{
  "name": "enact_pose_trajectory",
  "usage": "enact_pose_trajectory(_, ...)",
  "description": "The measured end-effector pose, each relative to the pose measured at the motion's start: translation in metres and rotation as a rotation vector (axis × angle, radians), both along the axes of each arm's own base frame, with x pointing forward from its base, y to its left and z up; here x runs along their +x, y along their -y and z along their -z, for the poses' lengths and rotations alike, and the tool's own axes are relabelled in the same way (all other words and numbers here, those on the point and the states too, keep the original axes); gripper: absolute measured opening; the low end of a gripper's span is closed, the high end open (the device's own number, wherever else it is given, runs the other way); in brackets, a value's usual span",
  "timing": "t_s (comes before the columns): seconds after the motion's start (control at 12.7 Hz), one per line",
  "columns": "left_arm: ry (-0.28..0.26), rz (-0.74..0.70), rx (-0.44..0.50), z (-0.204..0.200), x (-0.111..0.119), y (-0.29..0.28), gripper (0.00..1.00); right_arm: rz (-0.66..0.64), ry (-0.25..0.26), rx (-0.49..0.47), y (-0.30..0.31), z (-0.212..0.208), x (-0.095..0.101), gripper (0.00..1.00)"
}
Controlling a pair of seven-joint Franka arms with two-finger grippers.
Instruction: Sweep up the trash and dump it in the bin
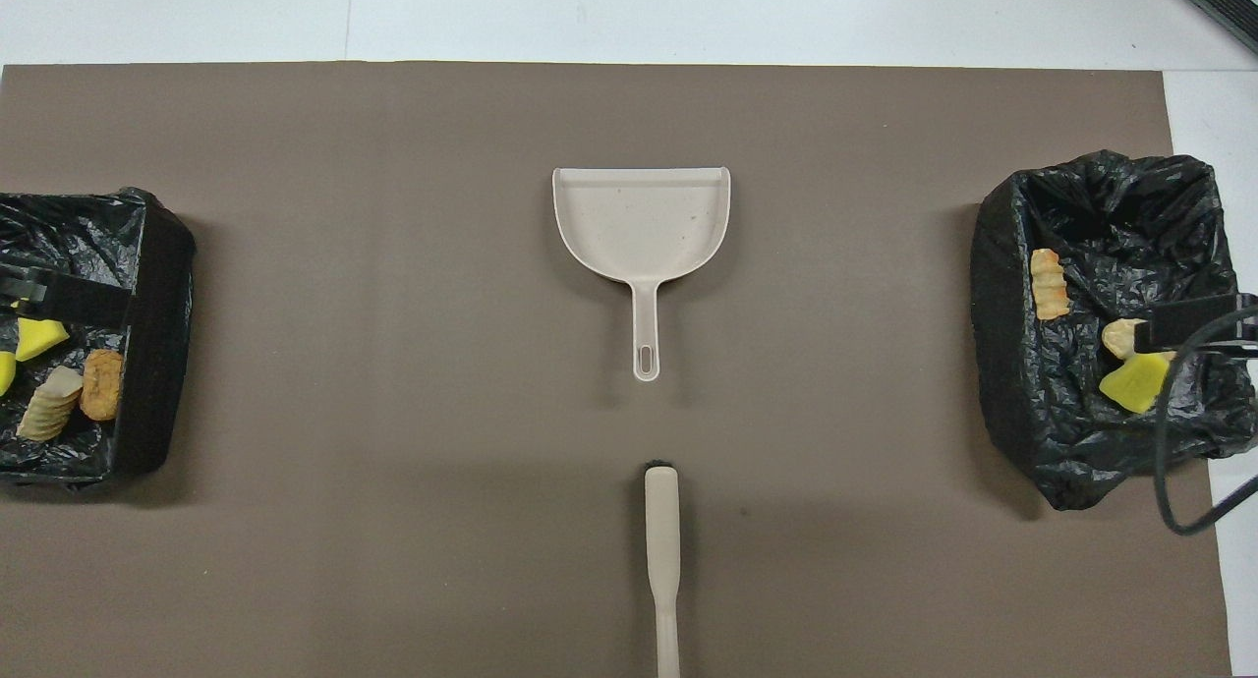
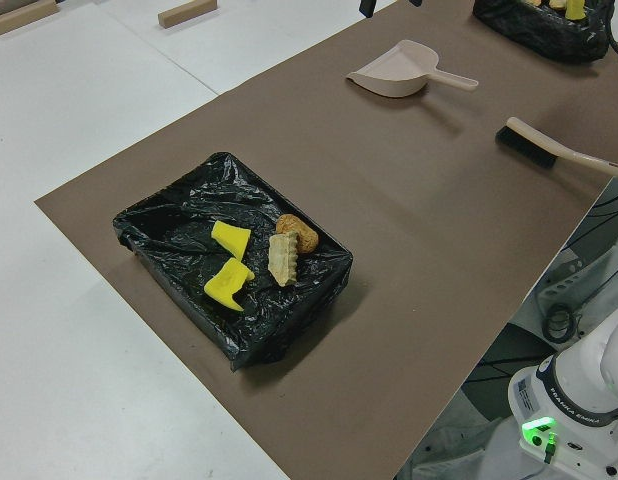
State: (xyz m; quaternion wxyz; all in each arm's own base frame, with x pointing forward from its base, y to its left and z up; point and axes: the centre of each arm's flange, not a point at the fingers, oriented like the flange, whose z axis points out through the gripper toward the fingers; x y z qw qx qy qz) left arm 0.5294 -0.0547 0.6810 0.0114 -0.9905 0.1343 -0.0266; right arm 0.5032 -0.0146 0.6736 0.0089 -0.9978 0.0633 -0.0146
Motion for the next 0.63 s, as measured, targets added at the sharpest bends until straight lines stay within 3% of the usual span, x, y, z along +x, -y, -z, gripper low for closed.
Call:
enact_pose_trajectory(0.24, -0.016, -0.054, -0.042, 0.001, 0.001, -0.028, 1.0, -0.038, 0.018, -0.002, 0.001, 0.0, 0.003, 1.0)
enact_pose_trajectory(0.63, -0.033, -0.053, -0.044, 0.003, -0.001, -0.027, 1.0, -0.048, 0.032, -0.007, 0.003, 0.002, 0.006, 1.0)
